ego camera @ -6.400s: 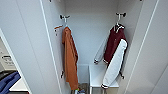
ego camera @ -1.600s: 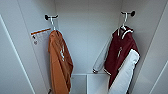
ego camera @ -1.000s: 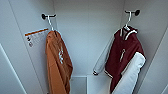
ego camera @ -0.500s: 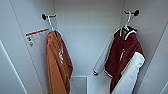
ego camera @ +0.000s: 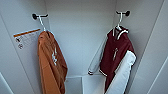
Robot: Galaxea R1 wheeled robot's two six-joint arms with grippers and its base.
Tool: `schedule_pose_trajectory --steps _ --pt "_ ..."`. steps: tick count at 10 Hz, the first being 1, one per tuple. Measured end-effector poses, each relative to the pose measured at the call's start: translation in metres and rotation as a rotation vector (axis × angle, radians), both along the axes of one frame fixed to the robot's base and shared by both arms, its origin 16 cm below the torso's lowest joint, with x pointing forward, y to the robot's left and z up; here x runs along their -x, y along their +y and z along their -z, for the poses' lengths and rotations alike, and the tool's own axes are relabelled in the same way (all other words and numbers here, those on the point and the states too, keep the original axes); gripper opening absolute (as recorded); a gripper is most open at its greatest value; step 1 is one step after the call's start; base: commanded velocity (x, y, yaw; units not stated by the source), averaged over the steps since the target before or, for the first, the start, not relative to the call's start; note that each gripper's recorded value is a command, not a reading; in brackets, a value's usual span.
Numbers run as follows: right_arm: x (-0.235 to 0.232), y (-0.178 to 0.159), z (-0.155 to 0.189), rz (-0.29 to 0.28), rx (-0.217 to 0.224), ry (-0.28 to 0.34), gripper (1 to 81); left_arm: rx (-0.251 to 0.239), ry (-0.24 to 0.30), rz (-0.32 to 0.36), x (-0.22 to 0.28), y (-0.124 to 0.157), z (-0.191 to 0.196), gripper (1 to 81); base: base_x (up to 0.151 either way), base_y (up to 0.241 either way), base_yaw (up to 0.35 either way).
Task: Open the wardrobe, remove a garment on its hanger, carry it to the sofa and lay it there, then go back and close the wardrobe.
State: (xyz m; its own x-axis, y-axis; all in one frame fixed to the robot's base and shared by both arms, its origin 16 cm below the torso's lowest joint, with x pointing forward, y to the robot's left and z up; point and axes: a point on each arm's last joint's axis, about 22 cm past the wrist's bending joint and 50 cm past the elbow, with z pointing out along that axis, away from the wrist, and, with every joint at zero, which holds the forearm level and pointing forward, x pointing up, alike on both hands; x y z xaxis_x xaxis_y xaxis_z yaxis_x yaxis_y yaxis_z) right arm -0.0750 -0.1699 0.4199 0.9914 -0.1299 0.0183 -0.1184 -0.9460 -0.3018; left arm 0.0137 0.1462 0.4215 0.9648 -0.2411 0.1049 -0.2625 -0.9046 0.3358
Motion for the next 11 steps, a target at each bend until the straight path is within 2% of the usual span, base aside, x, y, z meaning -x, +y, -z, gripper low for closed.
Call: schedule_pose_trajectory --steps 2,6,8,11 --pt "0.012 0.001 -0.001 0.07 0.004 0.0 81.1 -0.001 -0.03 0.07 -0.035 -0.003 0.0 81.1 0.0 0.0 0.0" --pt "0.036 0.005 -0.002 0.206 0.011 0.002 81.1 0.022 -0.051 0.212 -0.072 -0.027 -0.001 81.1 0.0 0.0 0.0" --pt "0.045 0.007 -0.002 0.228 0.011 0.009 81.1 0.063 -0.064 0.242 -0.094 -0.04 -0.008 81.1 0.0 0.0 0.0" --pt "0.041 0.006 -0.002 0.227 0.012 0.003 81.1 0.165 -0.057 0.263 -0.114 -0.06 -0.032 81.1 0.0 0.0 0.0"
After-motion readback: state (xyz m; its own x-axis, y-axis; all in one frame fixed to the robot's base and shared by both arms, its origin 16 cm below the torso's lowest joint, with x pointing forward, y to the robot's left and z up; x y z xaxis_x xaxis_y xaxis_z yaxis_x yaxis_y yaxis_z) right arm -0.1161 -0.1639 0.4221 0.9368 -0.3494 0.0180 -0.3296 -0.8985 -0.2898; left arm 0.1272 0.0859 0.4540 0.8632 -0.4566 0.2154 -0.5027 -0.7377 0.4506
